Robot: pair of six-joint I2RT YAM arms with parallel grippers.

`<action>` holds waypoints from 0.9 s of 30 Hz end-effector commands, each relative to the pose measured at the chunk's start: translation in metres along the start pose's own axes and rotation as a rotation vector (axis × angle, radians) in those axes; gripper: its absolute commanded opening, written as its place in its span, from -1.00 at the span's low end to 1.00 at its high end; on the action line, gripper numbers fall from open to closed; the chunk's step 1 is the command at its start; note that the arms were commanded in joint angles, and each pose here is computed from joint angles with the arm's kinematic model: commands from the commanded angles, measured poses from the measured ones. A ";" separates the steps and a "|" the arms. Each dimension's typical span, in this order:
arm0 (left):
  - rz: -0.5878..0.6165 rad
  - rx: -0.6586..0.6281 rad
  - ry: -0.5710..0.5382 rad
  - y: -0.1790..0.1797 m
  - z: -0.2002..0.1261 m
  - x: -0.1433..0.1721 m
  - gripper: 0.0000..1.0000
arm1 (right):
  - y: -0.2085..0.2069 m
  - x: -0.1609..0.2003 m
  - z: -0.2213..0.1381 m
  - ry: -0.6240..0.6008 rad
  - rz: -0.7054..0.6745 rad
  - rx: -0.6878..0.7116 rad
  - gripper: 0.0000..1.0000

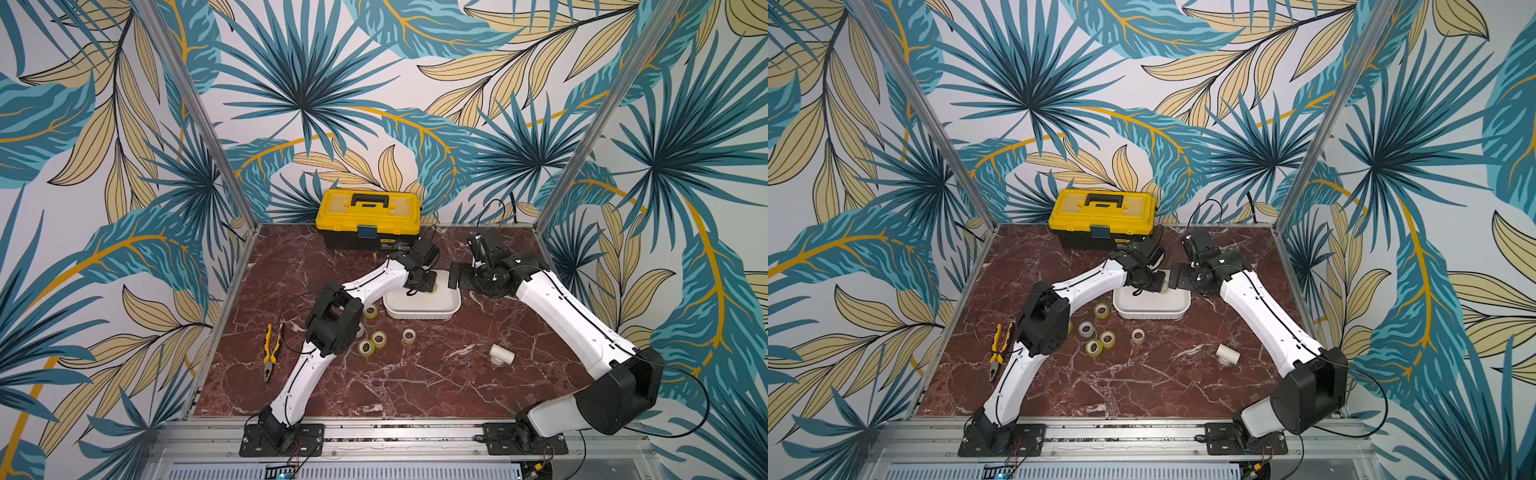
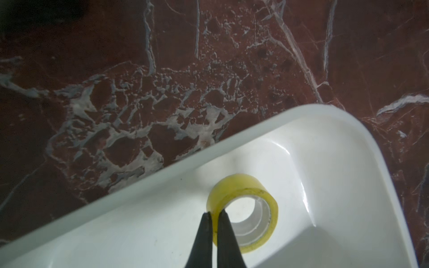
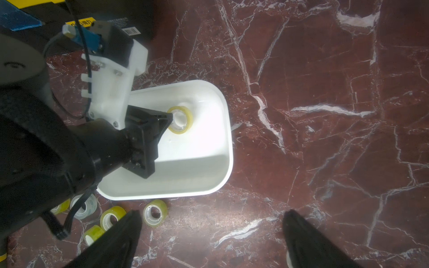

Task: Put the transparent tape into the storage box
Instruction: Place the tape in the storage box.

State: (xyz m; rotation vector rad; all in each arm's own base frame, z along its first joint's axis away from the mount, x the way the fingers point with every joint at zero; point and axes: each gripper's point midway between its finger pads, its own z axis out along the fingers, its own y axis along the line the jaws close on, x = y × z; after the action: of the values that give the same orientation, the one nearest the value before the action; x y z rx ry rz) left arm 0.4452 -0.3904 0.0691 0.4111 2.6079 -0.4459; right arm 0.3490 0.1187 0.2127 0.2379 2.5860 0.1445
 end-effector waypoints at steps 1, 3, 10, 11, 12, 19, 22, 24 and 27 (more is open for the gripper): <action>-0.031 0.072 -0.120 -0.021 -0.006 -0.033 -1.00 | 0.004 0.008 0.009 0.028 -0.003 -0.018 0.99; -0.038 0.084 -0.134 -0.025 -0.004 -0.036 -1.00 | 0.006 0.008 0.012 0.035 -0.006 -0.023 0.99; -0.046 0.093 -0.097 -0.030 0.022 -0.027 -1.00 | 0.007 0.008 0.019 0.043 -0.030 -0.016 0.99; -0.049 0.093 -0.095 -0.030 0.021 -0.026 -1.00 | 0.007 0.008 0.020 0.045 -0.029 -0.015 0.99; -0.051 0.088 -0.090 -0.029 0.022 -0.025 -1.00 | 0.007 0.009 0.021 0.049 -0.031 -0.015 0.99; -0.052 0.083 -0.070 -0.026 0.022 -0.017 -0.87 | 0.008 0.008 0.023 0.053 -0.044 -0.014 0.99; -0.049 0.083 -0.069 -0.027 0.022 -0.016 -0.35 | 0.008 0.008 0.022 0.050 -0.040 -0.014 0.99; -0.049 0.083 -0.072 -0.027 0.019 -0.016 -0.13 | 0.009 0.008 0.021 0.049 -0.039 -0.020 0.99; -0.048 0.079 -0.086 -0.026 0.014 -0.018 0.03 | 0.008 0.008 0.019 0.044 -0.038 -0.021 0.99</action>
State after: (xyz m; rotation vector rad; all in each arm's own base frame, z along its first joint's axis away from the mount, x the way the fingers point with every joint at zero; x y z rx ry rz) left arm 0.4579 -0.4206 0.0497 0.3385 2.5731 -0.5533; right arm 0.3551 0.1274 0.1963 0.1991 2.6250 0.1609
